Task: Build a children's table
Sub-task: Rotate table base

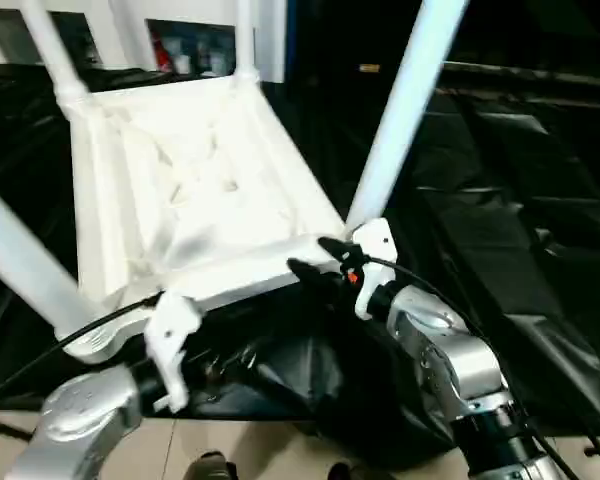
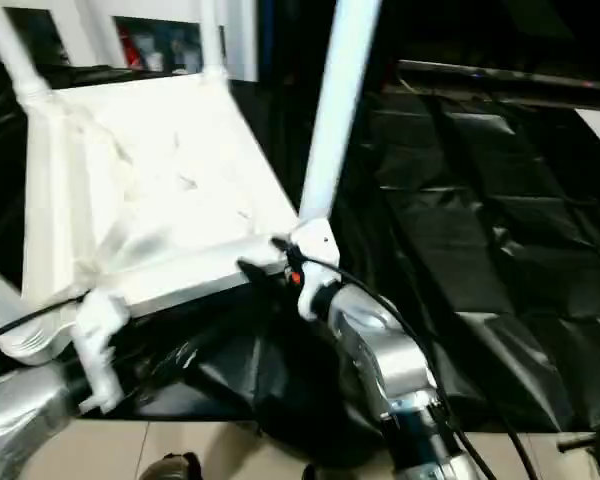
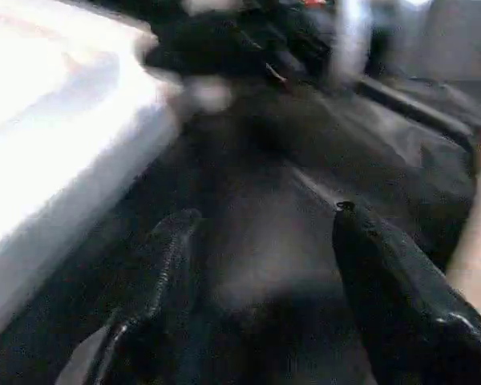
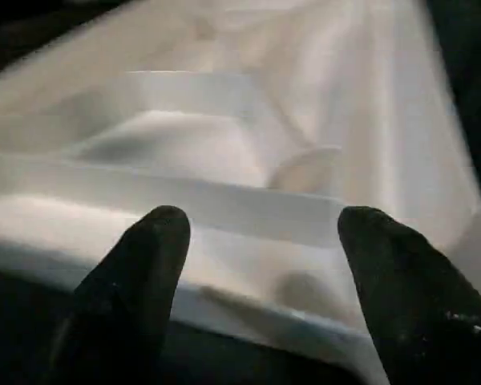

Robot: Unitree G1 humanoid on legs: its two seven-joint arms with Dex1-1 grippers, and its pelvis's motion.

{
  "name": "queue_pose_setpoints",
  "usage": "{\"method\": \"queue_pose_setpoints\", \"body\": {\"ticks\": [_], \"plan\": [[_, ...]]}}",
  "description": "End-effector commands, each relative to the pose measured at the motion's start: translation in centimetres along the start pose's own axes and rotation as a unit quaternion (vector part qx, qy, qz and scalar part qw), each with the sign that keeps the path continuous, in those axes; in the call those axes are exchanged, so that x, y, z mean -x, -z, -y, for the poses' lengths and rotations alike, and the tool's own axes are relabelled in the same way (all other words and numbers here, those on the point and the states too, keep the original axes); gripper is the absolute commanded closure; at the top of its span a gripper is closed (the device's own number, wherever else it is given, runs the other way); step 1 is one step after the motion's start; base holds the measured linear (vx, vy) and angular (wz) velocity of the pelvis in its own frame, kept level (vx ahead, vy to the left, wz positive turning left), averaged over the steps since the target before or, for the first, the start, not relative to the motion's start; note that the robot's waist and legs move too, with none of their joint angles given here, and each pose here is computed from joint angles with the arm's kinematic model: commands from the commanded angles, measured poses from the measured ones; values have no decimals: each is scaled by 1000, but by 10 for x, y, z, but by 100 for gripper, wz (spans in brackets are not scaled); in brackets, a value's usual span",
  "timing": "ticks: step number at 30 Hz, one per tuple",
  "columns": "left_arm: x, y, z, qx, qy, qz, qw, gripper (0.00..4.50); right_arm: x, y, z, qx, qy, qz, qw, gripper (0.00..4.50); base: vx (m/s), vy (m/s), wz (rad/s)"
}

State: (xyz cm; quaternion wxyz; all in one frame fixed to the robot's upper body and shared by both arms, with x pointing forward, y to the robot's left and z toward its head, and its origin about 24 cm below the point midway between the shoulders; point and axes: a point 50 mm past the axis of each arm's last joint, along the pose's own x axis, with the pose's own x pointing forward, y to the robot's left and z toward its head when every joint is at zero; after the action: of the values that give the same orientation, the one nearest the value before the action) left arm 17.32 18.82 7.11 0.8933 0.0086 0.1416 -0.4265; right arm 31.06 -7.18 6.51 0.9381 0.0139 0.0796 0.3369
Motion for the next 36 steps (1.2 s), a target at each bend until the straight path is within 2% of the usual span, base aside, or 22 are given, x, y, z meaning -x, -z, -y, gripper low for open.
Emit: {"method": "queue_pose_setpoints", "body": {"ticks": [1,5,6,7,8,9,11,12,13,15,16,18,21,22,23,24,25,27,33,36], "plan": [[16,-2,-3,4,-8,-1,1000,131,5,2,26,3,75,-5,997,120,0,0,0],[38,3,-9,5,-19,-30,999,88,5,0,48,3,124,-8,992,120,0,0,0],[44,4,-11,7,-18,-37,999,88,5,-1,56,6,136,-8,991,120,0,0,0],[54,7,-14,8,-19,-55,998,87,6,-4,72,9,161,-12,987,120,0,0,0],[54,7,-14,8,-19,-55,998,66,6,-4,72,9,161,-12,987,120,0,0,0],[58,7,-15,7,-22,-62,998,51,5,-5,78,10,170,-12,985,120,0,0,0],[67,5,-21,5,-43,-63,997,45,5,-13,93,16,185,-9,982,120,0,0,0],[67,5,-21,5,-43,-63,997,42,5,-13,93,16,185,-9,982,120,0,0,0],[74,2,-28,0,-67,-57,996,27,6,-21,102,24,187,-4,982,120,0,0,0],[79,-2,-35,-11,-93,-42,995,11,7,-26,103,31,172,0,985,120,0,0,0],[82,-9,-42,-15,-113,-13,993,3,8,-28,99,35,143,3,989,120,0,0,0],[82,-14,-44,-16,-119,5,993,1,9,-29,97,37,124,4,992,120,0,0,0],[68,-34,-41,-11,-91,69,993,1,15,-20,87,32,76,-4,997,120,0,0,0],[60,-41,-39,-13,-73,90,993,0,20,-13,84,36,61,-15,997,93,0,0,0],[50,-47,-38,-18,-55,107,993,0,26,-5,83,42,55,-31,997,86,0,0,0],[45,-49,-38,-21,-48,112,992,0,29,-2,84,46,55,-38,997,86,0,0,0],[35,-53,-37,-22,-25,121,992,0,37,5,88,31,62,-51,996,67,0,0,0],[26,-56,-35,-25,-2,126,992,0,44,9,92,29,73,-60,995,52,0,0,0],[7,-66,-31,-21,43,145,988,0,54,11,93,28,80,-74,994,9,0,0,0],[-8,-69,-31,-21,61,151,986,0,55,16,91,31,80,-91,992,9,0,0,0]]}}
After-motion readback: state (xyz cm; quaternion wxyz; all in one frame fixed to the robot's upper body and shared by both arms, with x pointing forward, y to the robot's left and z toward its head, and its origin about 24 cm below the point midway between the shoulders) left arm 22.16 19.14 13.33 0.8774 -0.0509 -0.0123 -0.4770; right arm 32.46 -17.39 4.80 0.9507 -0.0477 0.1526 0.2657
